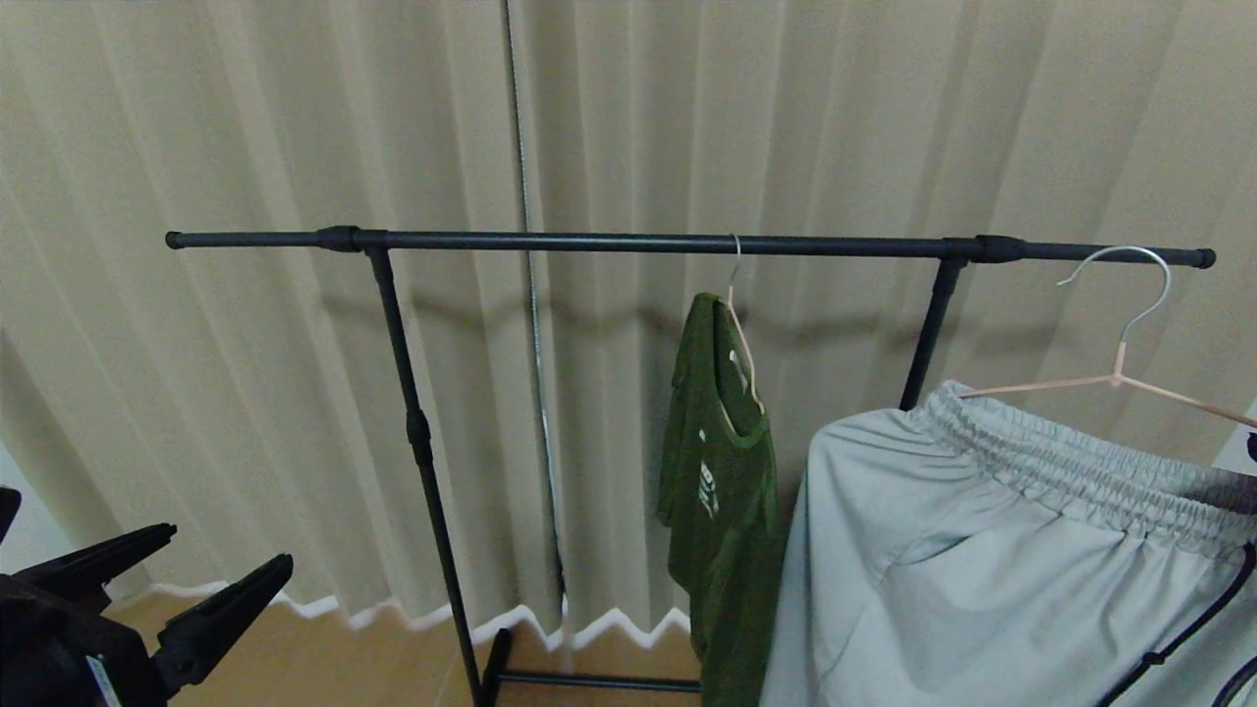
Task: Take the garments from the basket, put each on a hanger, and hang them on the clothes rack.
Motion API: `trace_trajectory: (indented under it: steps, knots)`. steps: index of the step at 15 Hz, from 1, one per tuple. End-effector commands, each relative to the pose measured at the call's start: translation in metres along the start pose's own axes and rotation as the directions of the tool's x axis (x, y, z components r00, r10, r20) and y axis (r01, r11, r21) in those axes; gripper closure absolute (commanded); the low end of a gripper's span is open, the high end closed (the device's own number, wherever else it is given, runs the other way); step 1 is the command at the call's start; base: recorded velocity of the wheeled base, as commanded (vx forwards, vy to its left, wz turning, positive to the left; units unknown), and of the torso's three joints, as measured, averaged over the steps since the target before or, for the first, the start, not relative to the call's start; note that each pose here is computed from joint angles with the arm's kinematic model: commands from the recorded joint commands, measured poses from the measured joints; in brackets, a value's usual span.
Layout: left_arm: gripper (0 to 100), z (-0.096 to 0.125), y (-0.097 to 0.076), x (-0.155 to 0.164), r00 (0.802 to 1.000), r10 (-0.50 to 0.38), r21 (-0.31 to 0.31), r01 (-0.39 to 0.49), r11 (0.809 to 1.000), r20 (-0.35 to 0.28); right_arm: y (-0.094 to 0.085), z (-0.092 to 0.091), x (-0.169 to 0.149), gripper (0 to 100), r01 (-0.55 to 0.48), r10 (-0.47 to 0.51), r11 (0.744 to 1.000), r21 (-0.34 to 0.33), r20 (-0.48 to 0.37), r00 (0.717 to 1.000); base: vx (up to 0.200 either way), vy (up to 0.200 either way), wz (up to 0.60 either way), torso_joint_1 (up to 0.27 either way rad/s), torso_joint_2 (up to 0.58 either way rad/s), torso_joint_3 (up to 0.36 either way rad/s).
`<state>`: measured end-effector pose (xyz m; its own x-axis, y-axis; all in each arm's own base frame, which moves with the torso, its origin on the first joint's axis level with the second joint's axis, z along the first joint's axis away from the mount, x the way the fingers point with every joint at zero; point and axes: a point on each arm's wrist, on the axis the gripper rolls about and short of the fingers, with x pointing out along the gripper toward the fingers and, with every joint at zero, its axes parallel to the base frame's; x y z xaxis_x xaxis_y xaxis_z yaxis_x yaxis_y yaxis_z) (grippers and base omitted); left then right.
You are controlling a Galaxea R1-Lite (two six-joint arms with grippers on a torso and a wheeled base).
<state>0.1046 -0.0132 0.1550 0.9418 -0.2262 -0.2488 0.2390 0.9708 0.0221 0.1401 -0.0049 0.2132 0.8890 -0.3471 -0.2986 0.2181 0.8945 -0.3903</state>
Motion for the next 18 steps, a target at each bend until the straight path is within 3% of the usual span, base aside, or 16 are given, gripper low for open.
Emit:
trace_trajectory:
  steps: [1,7,11,15,18]
  knots:
    - [0,0.0,0.0,0.0,1.0,0.0,0.001,0.0,1.0,-0.001,0.0,0.001,0.001,100,-0.001,0.001,1.0,-0.001,-0.001,1.0,0.2,0.0,0.0,0.012,0.0,0.007]
    - [0,-0.001,0.0,0.0,1.0,-0.001,0.0,0.001,1.0,-0.004,0.005,0.004,0.014,100,-0.018,0.017,1.0,-0.011,-0.031,0.999,0.2,0.0,0.0,0.001,0.0,0.003]
    - [0,-0.003,0.0,0.0,1.0,-0.001,0.005,0.001,1.0,-0.01,0.009,0.018,0.033,100,-0.025,0.024,1.0,-0.017,-0.049,0.999,0.2,0.0,0.0,0.001,0.0,0.002]
    - [0,-0.002,-0.001,-0.006,1.0,-0.002,0.01,0.002,1.0,0.019,0.023,0.034,0.061,100,-0.051,0.047,0.998,-0.04,-0.075,0.996,0.0,0.0,0.0,0.0,0.0,0.0]
    - [0,-0.002,-0.001,-0.007,1.0,-0.002,0.011,0.002,1.0,0.022,0.032,0.033,0.083,100,-0.019,0.01,0.998,-0.065,-0.135,0.991,0.0,0.0,0.0,0.0,0.0,0.0]
